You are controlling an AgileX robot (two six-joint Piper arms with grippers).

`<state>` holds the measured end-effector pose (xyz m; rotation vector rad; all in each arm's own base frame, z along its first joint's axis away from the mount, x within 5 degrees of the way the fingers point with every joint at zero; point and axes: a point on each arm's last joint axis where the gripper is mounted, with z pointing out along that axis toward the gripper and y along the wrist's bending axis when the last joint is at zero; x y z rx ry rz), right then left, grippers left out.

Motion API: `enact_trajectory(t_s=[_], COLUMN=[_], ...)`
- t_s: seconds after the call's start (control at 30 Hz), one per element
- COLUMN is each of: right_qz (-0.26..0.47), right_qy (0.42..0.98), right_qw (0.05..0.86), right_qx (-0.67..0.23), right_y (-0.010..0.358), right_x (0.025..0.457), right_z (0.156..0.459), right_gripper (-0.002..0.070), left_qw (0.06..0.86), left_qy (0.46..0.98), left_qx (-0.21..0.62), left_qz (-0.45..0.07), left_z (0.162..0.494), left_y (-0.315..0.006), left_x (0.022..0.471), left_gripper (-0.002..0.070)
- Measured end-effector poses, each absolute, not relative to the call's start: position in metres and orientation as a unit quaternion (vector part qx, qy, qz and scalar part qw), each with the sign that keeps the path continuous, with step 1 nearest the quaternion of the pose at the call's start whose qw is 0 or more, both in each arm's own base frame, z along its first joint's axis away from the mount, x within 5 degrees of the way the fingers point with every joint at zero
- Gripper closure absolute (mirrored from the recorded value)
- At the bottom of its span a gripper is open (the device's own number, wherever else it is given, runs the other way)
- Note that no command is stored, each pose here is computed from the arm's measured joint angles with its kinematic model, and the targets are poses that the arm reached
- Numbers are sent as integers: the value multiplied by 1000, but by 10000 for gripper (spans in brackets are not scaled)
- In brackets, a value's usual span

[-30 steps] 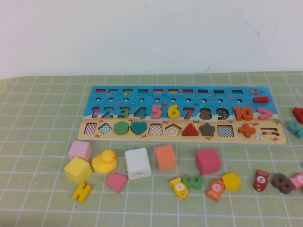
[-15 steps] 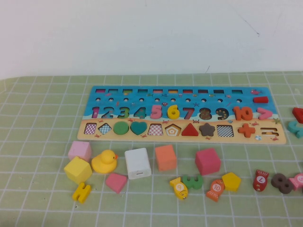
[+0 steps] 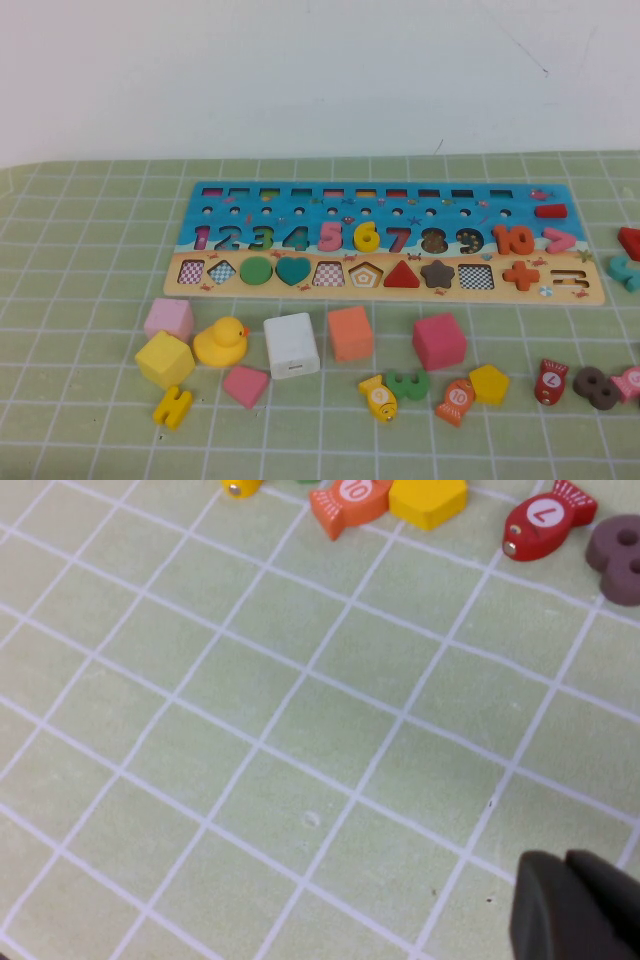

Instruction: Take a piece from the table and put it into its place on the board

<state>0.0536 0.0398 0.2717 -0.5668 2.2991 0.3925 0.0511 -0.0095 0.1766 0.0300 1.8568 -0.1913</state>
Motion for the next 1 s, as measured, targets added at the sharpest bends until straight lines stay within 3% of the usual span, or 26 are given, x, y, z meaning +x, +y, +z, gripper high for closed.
enact_trajectory(t_s=[0.4, 0.57, 0.8, 1.0], right_qz=[161, 155, 92, 61], right_qy=[884, 871, 831, 828], right_qw=[385, 444, 549, 557], right_qx=[-210, -145, -17, 29], right_y=[35, 23, 10, 9], right_x=[46, 32, 4, 2], right_z=[275, 280, 284, 279], right_gripper=[678, 678, 678, 678], left_qw=[595, 595, 595, 595], left_qy=[799, 799, 799, 799], left_qx=[13, 13, 13, 13], left_qz=[-82, -82, -82, -82], left_z=[177, 177, 177, 177], left_y=[-10, -10, -10, -10], left_x=[51, 51, 51, 51], left_gripper=[677, 677, 677, 677])
